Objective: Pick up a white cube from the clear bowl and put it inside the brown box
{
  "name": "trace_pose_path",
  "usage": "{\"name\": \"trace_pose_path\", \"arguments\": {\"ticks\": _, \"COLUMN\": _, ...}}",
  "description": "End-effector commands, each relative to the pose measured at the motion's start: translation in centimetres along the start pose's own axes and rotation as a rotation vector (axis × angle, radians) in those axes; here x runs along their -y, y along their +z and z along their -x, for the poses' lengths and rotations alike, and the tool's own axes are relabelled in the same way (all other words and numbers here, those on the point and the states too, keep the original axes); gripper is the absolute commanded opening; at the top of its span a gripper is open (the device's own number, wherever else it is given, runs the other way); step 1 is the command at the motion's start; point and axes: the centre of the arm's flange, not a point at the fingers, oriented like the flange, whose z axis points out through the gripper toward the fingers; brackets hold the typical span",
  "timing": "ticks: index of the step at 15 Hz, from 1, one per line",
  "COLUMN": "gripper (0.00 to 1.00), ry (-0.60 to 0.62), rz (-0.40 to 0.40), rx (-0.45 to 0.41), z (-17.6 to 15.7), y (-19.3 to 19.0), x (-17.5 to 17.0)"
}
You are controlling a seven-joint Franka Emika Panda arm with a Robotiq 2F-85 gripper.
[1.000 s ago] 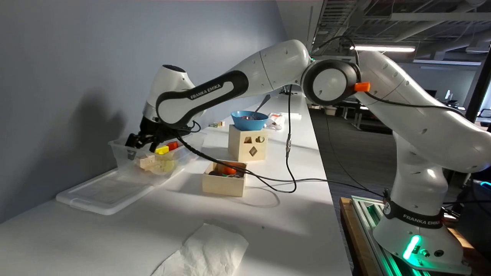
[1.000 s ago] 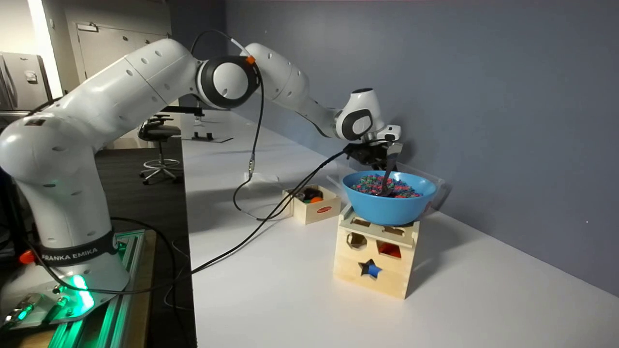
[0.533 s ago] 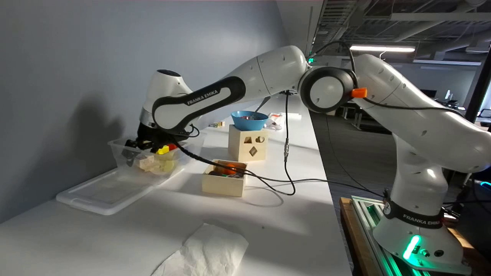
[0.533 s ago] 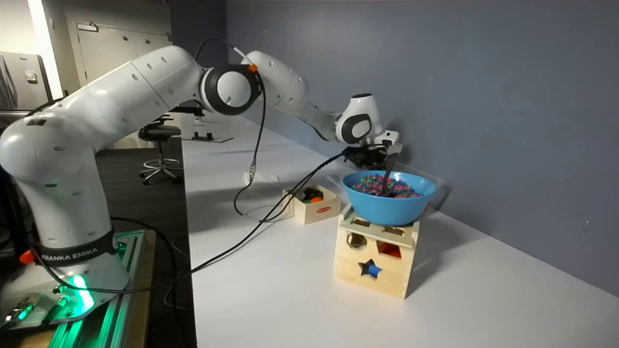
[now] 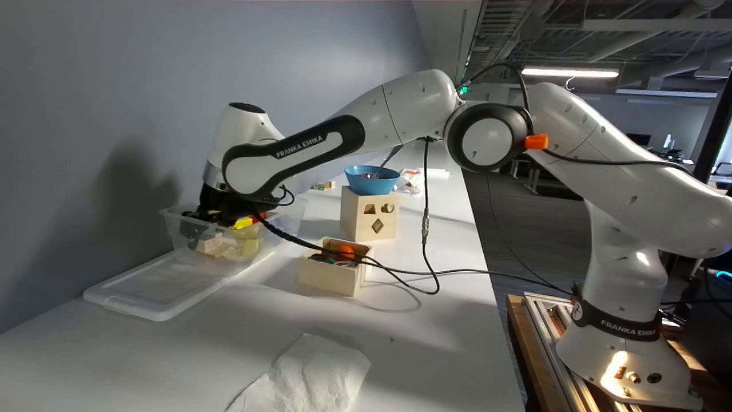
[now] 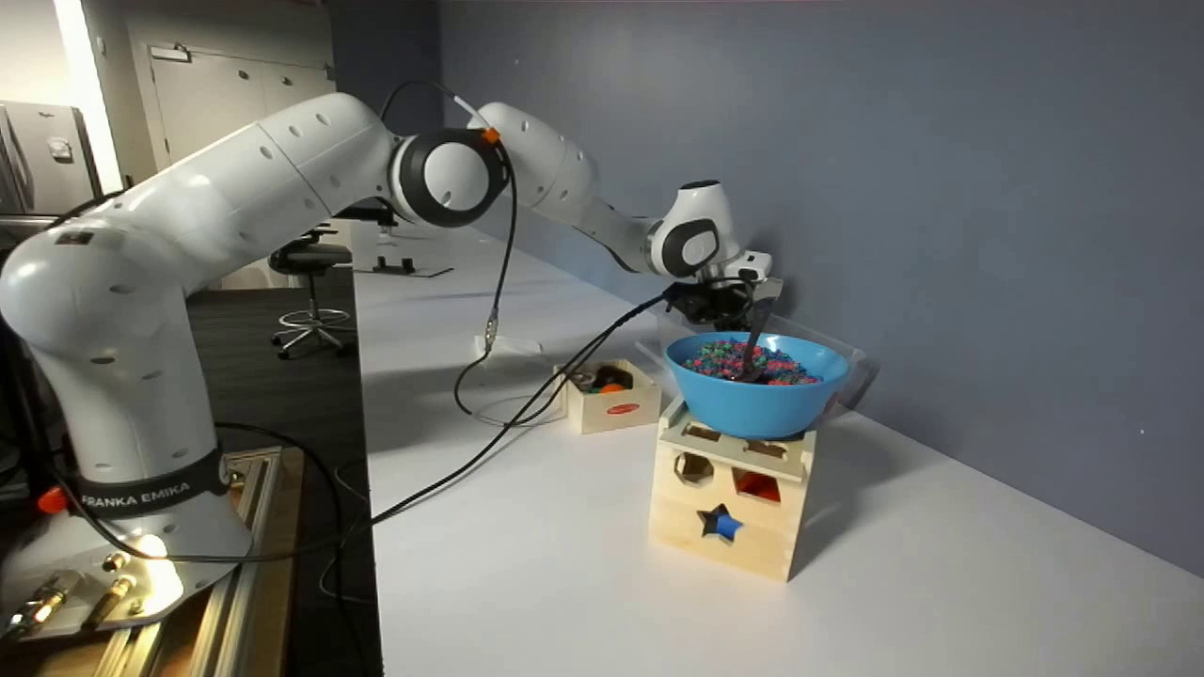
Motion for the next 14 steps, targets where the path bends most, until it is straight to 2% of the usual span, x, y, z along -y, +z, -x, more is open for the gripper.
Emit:
{"name": "trace_pose_path", "arguments": {"ticks": 1, "gripper": 0.42, "ry": 0.003, "rz": 0.021, "rx": -0.038, "z": 0.4, "y": -3.4, "x": -0.5}}
{"name": "trace_pose_path", "arguments": {"ticks": 6, "gripper": 0.42, "ry": -0.036, "rz": 0.003, "rx": -0.012, "z": 0.9, "y": -7.2, "x": -1.7}}
{"name": "trace_pose_path", "arguments": {"ticks": 10, "gripper": 0.42, "ry": -0.043, "rz": 0.010, "rx": 0.041, "z": 4.3, "y": -9.8, "x": -3.5}}
{"name": "trace_pose_path", "arguments": {"ticks": 14, "gripper": 0.42, "ry": 0.060, "rz": 0.040, "rx": -0.020, "z": 6.6, "y": -12.4, "x": -5.7}}
